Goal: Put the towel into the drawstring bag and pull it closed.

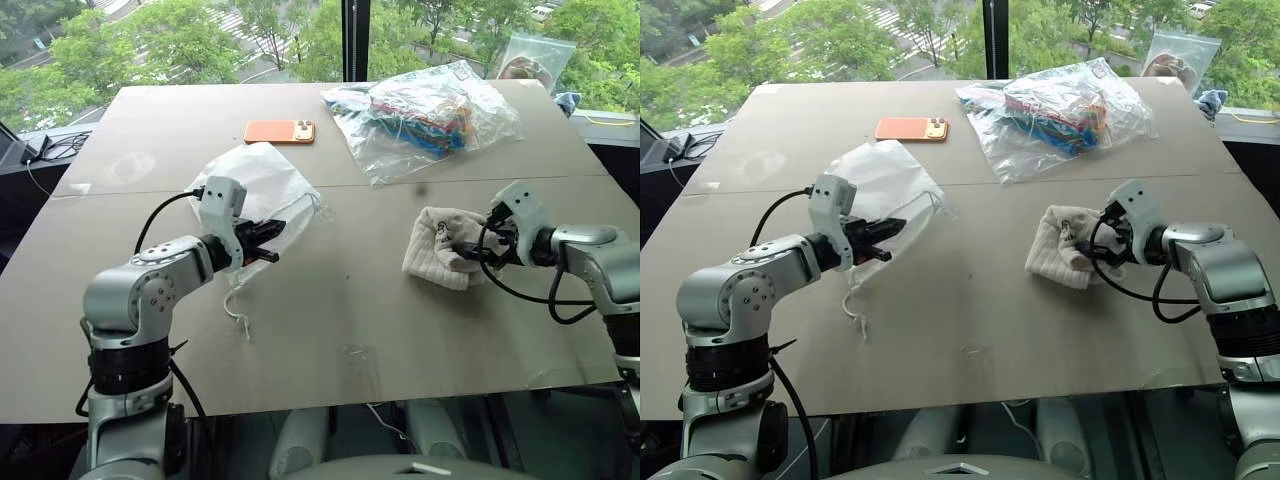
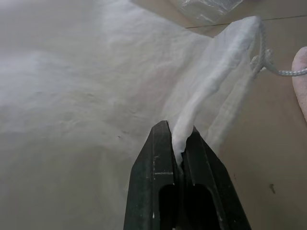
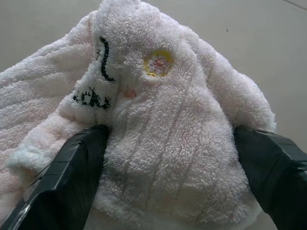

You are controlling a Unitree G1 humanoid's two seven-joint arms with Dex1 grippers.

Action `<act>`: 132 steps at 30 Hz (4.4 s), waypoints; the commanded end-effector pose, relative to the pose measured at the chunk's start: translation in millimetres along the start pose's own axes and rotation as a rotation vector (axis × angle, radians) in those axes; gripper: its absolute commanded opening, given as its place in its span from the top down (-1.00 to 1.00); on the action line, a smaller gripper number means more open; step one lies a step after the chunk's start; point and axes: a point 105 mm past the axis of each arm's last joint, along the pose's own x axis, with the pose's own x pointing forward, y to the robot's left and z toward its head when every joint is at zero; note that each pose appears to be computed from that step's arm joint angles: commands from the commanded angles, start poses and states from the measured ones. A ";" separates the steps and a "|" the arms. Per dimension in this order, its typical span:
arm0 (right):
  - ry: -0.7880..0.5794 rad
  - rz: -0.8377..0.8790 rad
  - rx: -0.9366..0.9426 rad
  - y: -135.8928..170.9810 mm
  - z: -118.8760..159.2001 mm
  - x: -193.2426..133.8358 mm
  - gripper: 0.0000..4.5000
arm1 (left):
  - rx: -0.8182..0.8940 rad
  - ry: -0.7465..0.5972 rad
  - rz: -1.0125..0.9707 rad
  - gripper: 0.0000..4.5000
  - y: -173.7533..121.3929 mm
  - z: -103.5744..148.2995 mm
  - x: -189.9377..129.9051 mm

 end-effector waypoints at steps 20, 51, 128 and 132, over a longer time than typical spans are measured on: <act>0.243 0.253 -0.064 43.6 -63.5 60.9 -0.88 | 0.054 -0.027 -0.051 0.99 -12.5 11.6 -3.9; -0.220 0.309 -0.024 162.3 74.2 76.3 0.93 | 0.324 -0.026 -0.205 1.00 -51.7 32.3 29.4; -0.649 0.503 0.348 185.9 128.1 80.1 0.94 | -0.266 0.062 -0.655 1.00 -95.8 73.9 3.5; -0.671 0.576 0.478 175.1 122.2 67.9 0.94 | -0.282 0.077 -0.533 1.00 -67.9 61.1 3.2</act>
